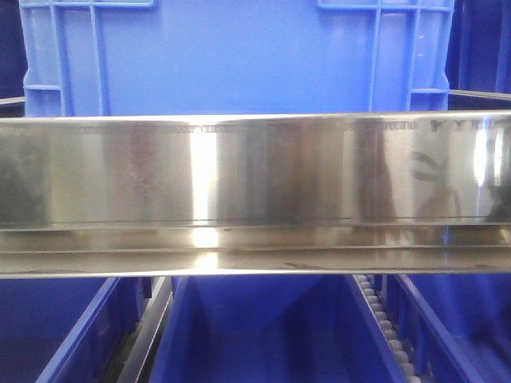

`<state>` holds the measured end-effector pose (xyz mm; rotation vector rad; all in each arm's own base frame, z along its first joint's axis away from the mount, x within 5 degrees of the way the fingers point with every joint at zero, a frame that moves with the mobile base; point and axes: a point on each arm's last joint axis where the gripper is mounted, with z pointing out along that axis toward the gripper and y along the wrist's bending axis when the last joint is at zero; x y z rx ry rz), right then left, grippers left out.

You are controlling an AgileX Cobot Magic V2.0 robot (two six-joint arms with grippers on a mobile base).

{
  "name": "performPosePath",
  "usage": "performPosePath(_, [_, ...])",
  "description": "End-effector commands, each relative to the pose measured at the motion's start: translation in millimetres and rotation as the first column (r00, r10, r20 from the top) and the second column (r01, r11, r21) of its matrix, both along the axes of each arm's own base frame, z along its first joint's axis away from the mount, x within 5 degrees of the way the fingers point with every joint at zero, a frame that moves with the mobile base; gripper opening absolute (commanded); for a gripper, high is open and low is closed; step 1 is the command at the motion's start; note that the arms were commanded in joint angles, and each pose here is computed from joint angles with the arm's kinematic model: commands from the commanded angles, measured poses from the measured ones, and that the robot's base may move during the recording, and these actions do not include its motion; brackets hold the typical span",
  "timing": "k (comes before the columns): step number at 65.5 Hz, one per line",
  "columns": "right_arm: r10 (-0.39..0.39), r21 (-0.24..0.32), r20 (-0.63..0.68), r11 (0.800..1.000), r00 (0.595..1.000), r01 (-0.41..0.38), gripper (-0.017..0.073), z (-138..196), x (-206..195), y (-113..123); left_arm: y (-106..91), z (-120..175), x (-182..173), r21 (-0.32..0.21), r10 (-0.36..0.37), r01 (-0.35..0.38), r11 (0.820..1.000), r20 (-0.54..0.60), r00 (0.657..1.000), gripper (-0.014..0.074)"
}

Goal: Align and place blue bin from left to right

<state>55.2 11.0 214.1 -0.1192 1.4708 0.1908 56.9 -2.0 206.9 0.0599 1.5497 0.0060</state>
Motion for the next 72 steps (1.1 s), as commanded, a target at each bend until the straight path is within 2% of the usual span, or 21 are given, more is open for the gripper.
performPosePath(1, [-0.003, 0.006, 0.026, 1.000, 1.000, 0.003, -0.0078, 2.5, -0.5, -0.4, -0.3, 2.9, -0.6, -0.008, -0.006, 0.006, 1.000, 0.030, 1.000, -0.0111])
performPosePath(66, [-0.008, 0.013, 0.057, 1.000, 0.998, 0.007, -0.0078, 5.3, -0.8, -0.9, -0.3, 5.0, -0.7, -0.007, -0.006, 0.006, 1.000, 0.053, 0.999, -0.0111])
performPosePath(72, [-0.012, 0.019, 0.082, 1.000, 0.997, 0.010, -0.0078, 7.7, -1.1, -1.3, 0.0, 10.4, -1.3, -0.042, -0.004, 0.008, 0.999, 0.111, 0.994, -0.0111])
